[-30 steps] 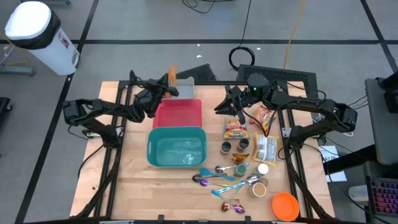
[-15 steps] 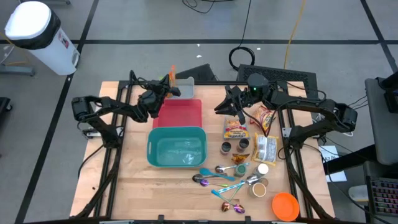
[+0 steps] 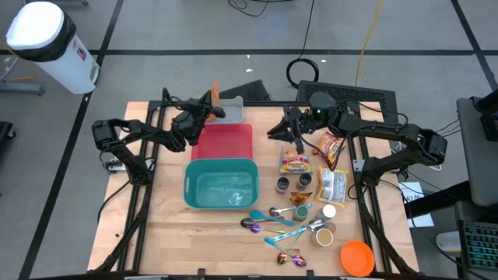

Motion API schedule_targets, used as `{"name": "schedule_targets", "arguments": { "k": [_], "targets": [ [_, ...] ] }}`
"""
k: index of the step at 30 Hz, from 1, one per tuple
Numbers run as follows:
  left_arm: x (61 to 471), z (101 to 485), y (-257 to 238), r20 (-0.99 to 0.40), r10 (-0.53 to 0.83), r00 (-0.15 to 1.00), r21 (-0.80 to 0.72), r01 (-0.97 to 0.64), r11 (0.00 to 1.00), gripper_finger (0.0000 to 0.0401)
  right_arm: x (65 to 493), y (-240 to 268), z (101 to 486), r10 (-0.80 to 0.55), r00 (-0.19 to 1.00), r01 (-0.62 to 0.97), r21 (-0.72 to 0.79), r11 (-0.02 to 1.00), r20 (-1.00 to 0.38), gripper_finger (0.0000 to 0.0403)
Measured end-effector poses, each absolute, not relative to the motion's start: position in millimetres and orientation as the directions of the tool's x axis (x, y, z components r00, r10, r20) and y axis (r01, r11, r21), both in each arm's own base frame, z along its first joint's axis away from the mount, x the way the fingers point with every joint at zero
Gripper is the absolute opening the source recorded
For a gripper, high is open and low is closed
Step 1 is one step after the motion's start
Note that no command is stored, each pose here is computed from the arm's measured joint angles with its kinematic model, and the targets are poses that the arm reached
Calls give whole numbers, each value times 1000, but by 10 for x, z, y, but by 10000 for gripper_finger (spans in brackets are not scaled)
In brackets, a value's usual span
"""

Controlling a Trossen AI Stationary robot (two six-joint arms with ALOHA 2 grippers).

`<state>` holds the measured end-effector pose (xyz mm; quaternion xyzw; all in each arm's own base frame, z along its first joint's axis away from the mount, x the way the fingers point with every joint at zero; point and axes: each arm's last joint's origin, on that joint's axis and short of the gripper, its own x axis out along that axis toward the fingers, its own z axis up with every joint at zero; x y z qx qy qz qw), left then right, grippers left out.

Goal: Pick & Place Food Item
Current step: Put the orange noodle pack into the gray bin

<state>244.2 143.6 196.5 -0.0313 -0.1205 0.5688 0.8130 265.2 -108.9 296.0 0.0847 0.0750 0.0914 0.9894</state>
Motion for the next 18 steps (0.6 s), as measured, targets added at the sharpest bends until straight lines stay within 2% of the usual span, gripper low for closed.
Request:
{"name": "schedule_targets", "arguments": {
  "k": [4,8,11,15,18],
  "targets": [
    [2466,2104,1322,236,908,346,-156,-909,387,4,2769,-1080,2889,-32,987,46,88,995,-155,74],
    [2553,2299,1184,285,880,379,-80,-906,416,7,2960,-1011,2795,-108,987,104,-40,994,-116,109],
    [2643,2449,1062,318,855,410,-8,-901,435,3,3131,-985,2686,-133,989,130,-50,990,-59,149],
    [2799,2614,889,342,821,457,110,-887,448,7,3270,-1036,2547,-268,963,268,-29,963,-1,206],
    [2909,2706,772,336,799,499,186,-867,462,3,3340,-1071,2474,-288,956,289,3,957,50,242]
  ]
}}
